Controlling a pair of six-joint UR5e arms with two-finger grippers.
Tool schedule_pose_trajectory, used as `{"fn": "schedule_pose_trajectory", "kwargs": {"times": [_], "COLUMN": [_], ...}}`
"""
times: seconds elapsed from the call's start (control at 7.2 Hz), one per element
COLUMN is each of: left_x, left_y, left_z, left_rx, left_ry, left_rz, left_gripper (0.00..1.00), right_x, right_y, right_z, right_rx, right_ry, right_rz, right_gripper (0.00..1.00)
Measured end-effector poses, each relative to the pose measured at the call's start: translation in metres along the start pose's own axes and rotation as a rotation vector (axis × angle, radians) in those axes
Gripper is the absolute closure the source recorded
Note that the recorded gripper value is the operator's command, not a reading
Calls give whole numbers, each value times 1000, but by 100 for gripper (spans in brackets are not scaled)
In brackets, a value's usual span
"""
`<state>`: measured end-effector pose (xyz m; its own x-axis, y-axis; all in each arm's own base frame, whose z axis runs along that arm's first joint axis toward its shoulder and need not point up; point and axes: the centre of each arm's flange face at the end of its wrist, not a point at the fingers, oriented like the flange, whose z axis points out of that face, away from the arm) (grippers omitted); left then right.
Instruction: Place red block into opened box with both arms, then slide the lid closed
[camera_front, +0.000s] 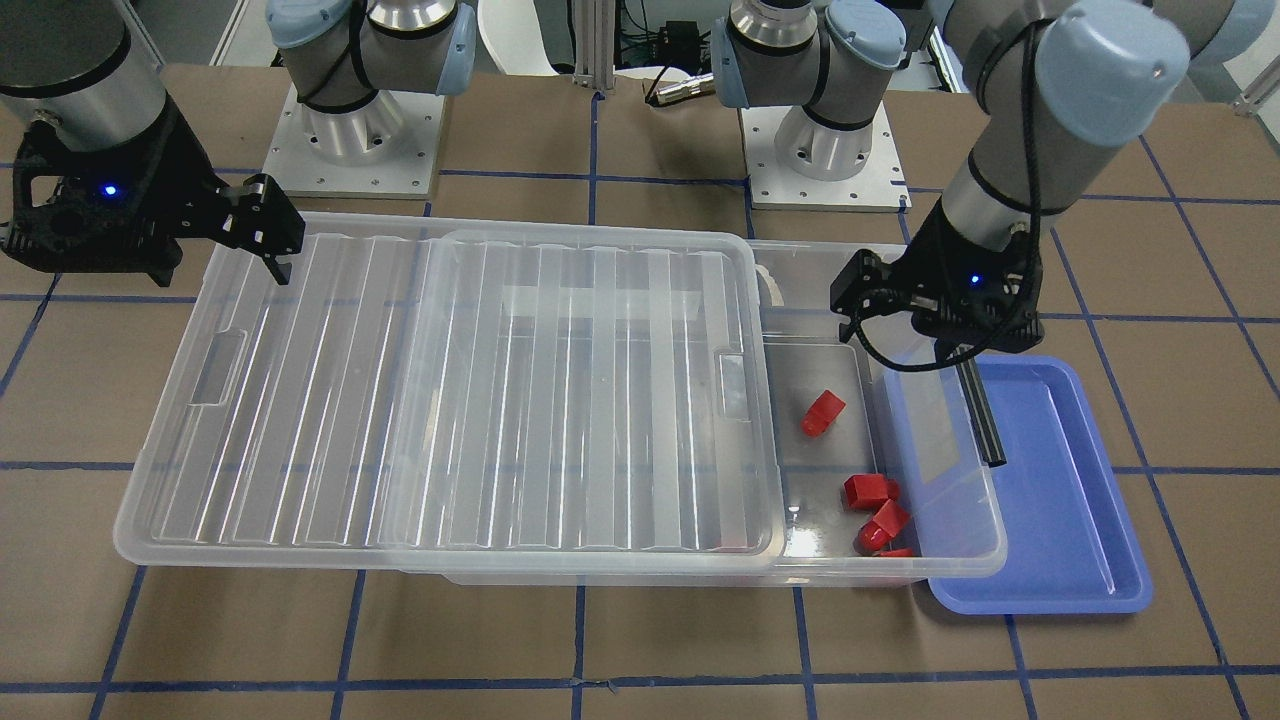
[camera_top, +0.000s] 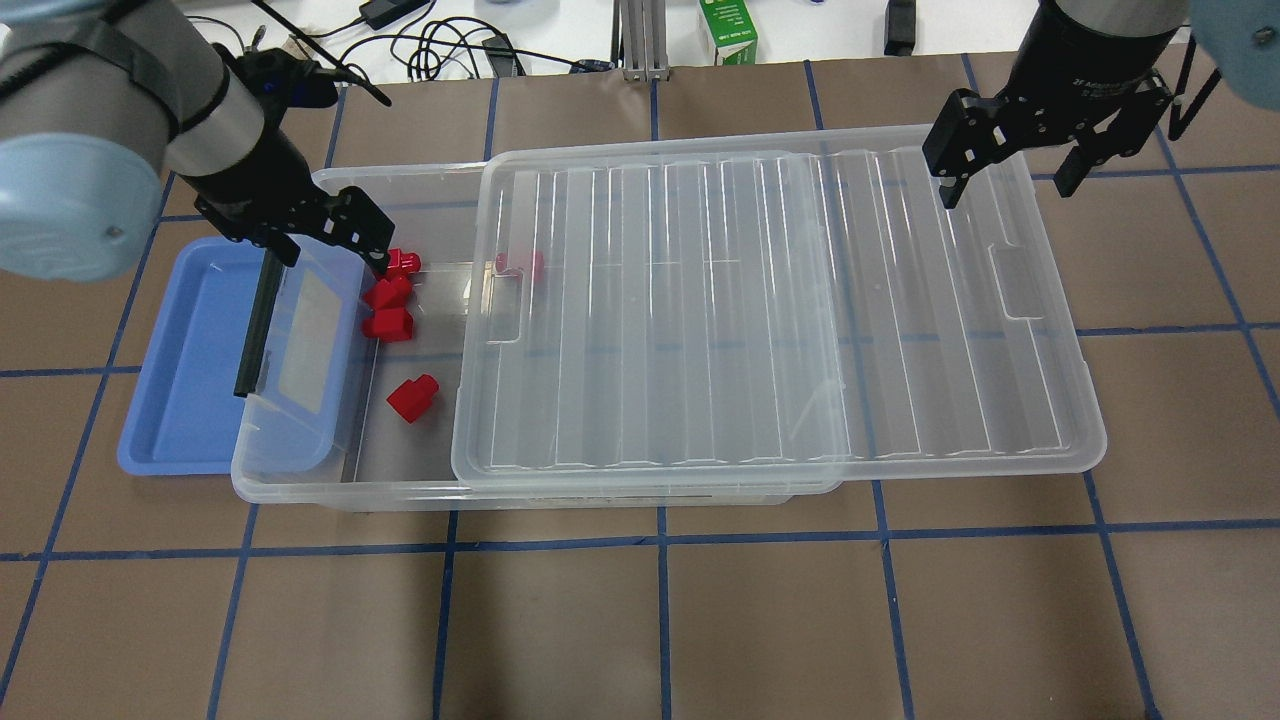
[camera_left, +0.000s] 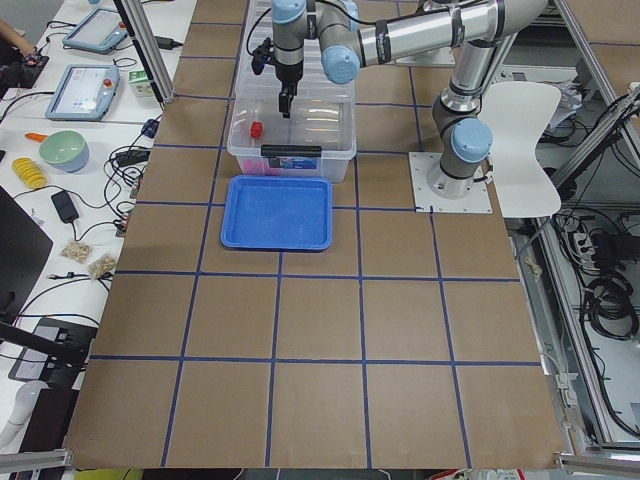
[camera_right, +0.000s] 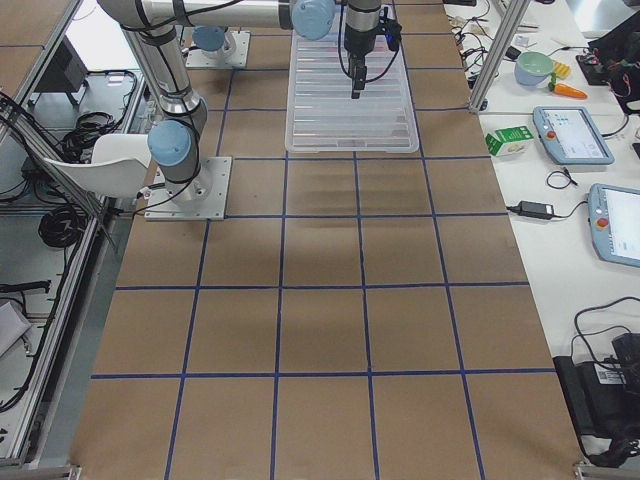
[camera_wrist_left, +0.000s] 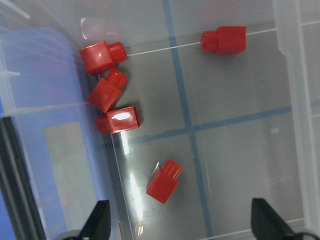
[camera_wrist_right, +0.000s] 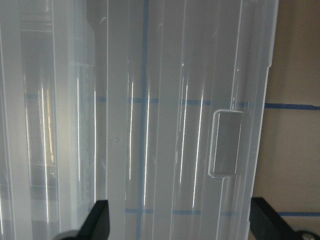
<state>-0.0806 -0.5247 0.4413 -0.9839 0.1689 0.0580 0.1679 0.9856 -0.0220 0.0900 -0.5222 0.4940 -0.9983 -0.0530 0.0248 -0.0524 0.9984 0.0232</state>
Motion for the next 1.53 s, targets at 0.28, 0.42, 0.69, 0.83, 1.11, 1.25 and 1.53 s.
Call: {"fn": "schedule_pose_trajectory", "kwargs": {"times": [0.28,0.42,0.69,0.83,1.11,1.25,1.53], "left_x": [18,35,50,51,50,49,50], "left_y": [5,6,3,1,0,0,3], "left_z": [-44,-55,-70,-75,-77,-77,-75], "left_rx": [-35,-33,-7,4,8,7,-2], "left_ry": [-22,-37,-22,-27,-49,-53,-70], "left_rz": [-18,-40,-91,-97,-98,-97,-90], "left_gripper": [0,0,0,0,0,0,0], "right_x": [-1,-3,6,17,64,92,146], "right_y": [3,5,3,1,-4,-9,-24], "right_z": [-2,-3,-1,1,7,17,48], "right_rx": [-1,-3,-8,-13,-21,-34,-74], "right_ry": [-4,-4,4,9,5,-3,-27], "right_rz": [14,21,29,35,29,7,-30], "right_gripper": [0,0,0,0,0,0,0]}}
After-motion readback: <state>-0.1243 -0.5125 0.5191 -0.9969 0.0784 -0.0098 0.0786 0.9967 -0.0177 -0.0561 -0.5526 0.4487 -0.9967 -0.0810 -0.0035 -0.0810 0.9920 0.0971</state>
